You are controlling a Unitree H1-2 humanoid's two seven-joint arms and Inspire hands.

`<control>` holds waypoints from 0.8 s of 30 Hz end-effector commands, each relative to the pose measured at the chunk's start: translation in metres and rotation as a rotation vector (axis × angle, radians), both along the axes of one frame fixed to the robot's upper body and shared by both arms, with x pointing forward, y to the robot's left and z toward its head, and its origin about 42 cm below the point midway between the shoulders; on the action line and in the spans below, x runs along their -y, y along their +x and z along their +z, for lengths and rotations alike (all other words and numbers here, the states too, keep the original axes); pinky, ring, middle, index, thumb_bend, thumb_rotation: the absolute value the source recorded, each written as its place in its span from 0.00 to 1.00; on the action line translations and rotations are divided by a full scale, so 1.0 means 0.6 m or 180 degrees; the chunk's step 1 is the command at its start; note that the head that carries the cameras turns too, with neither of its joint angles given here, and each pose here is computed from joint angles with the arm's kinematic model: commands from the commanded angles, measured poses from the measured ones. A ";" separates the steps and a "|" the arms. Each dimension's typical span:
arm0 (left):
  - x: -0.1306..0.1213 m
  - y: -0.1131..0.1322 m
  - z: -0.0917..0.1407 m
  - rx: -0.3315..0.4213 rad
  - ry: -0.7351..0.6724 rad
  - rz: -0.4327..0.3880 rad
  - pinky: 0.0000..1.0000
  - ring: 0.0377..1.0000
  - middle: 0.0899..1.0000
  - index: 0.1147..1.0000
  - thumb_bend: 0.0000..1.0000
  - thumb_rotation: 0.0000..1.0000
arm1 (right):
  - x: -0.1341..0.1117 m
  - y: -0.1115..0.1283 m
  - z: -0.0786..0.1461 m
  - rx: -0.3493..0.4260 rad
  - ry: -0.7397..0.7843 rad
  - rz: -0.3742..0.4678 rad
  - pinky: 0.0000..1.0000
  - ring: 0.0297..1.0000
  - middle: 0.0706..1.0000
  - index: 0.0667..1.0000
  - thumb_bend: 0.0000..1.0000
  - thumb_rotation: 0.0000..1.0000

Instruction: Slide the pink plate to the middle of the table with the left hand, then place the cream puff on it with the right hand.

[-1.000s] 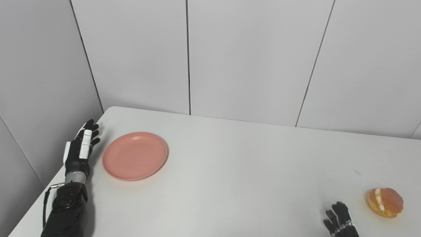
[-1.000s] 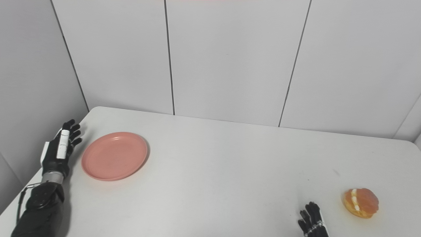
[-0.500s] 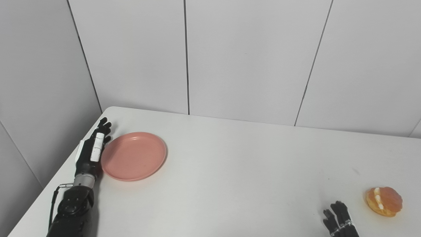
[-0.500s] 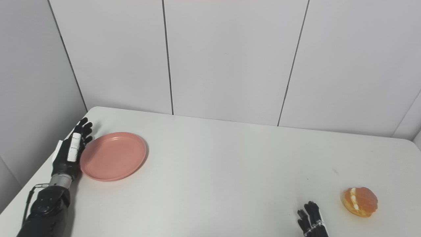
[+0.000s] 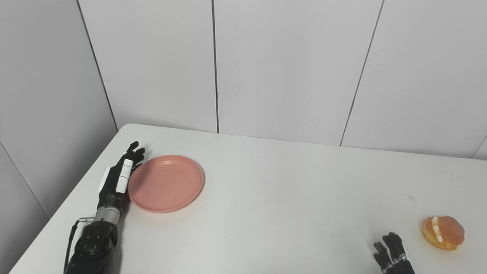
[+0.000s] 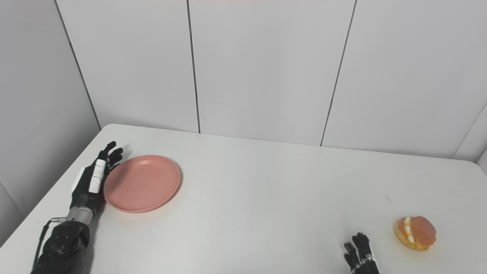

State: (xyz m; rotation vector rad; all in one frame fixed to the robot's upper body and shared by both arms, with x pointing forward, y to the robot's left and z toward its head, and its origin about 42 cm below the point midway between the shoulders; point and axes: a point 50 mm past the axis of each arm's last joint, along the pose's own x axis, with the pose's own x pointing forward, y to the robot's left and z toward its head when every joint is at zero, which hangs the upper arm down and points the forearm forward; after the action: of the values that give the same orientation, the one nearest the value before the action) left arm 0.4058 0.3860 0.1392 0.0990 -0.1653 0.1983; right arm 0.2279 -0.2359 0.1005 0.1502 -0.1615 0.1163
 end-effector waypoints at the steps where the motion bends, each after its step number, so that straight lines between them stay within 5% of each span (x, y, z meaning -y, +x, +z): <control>1: 0.013 -0.005 -0.014 -0.0059 -0.0034 -0.0016 0.88 0.91 0.88 0.87 0.95 0.95 | -0.003 -0.026 -0.044 -0.0550 -0.0017 0.0036 1.00 0.96 0.98 0.97 0.78 0.99; 24: 0.139 0.017 -0.023 -0.0170 -0.0373 -0.0336 0.89 0.91 0.88 0.88 0.92 0.95 | -0.020 -0.028 -0.040 -0.0571 -0.0091 0.0036 1.00 0.92 0.97 0.96 0.80 1.00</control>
State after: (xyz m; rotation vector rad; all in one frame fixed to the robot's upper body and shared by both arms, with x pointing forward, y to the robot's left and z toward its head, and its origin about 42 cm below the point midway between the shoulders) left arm 0.4142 0.3227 0.1356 -0.0008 -0.1387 0.1333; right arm 0.2272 -0.2325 0.1019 0.1206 -0.1481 0.0992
